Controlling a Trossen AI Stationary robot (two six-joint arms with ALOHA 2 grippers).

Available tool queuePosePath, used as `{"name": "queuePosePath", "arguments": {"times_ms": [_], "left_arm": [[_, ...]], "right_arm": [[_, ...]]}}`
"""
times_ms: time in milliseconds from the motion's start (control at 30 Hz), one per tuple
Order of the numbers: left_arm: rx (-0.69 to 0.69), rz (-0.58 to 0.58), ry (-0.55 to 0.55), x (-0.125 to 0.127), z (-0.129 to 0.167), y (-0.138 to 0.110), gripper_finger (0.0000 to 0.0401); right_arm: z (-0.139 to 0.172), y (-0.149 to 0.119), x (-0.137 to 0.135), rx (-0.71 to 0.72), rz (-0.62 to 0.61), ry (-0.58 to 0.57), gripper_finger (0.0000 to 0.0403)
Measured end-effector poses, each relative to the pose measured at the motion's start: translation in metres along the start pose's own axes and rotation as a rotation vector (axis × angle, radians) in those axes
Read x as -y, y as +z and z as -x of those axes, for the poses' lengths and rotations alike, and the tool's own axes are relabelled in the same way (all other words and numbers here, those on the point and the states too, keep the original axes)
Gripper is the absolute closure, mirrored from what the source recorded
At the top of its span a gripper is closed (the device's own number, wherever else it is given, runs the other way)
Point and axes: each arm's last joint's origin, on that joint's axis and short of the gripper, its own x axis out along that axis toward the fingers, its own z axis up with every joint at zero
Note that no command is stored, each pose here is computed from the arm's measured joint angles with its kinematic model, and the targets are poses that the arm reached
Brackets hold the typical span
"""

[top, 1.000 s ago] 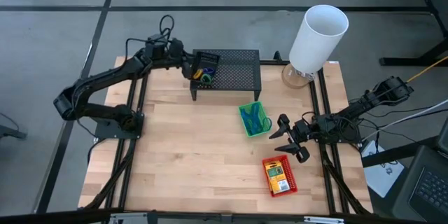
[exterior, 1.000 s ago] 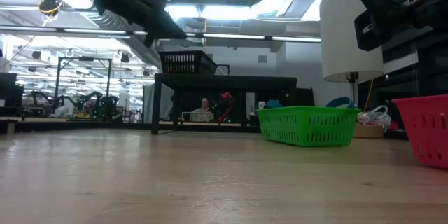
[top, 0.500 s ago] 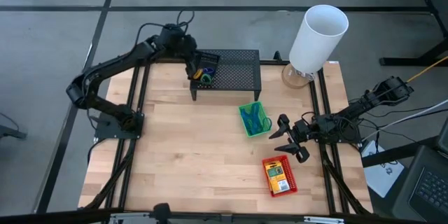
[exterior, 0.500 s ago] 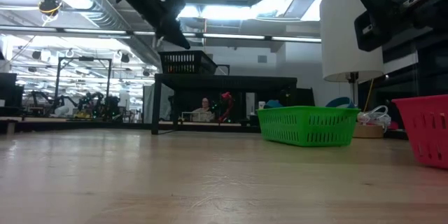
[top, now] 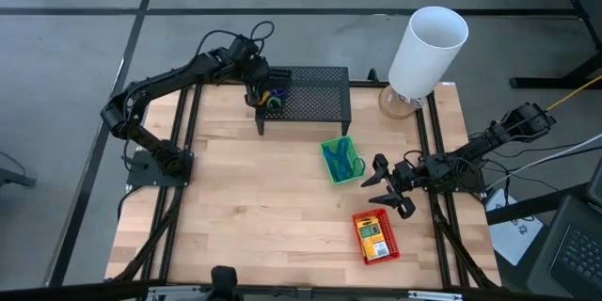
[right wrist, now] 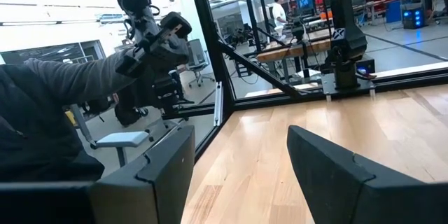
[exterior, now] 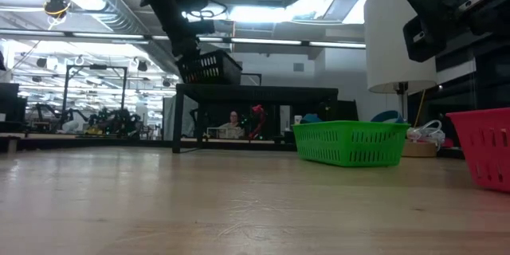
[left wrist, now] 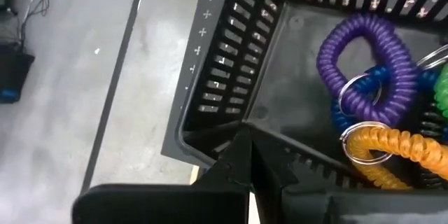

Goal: Pick & Place Office Desk Supplies
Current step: Put the black basket on the shelf

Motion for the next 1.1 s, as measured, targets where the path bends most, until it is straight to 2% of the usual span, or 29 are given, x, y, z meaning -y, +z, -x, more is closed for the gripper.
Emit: {"name": "queuePosePath", "arguments": {"times_ms": [367,500,600,700,833,967,1100], "left_arm": [[0.007,0.030,0.048,0.000,0.003,0.003,0.0400],[0.099,0.053,0.103,-0.003,0.017,0.012,0.0399],[0.208,0.080,0.077,-0.003,0.032,0.018,0.0400],[0.238,0.137,0.083,-0.004,0.050,0.021,0.0399],[0.128,0.195,0.118,-0.004,0.076,0.013,0.0400],[-0.056,0.171,0.117,0.002,0.098,-0.005,0.0400],[-0.167,0.144,0.111,0.010,0.111,-0.020,0.0400]], "right_arm": [[0.000,0.000,0.000,0.000,0.007,0.000,0.0174],[0.000,0.000,0.000,0.000,0.007,0.000,0.0174],[0.000,0.000,0.000,0.000,0.007,0.000,0.0174],[0.000,0.000,0.000,0.000,0.005,0.000,0.0174],[0.000,0.000,0.000,-0.001,-0.001,0.000,0.0174],[0.000,0.000,0.000,-0.001,-0.012,0.000,0.0174],[0.000,0.000,0.000,-0.001,-0.011,0.000,0.0174]]}}
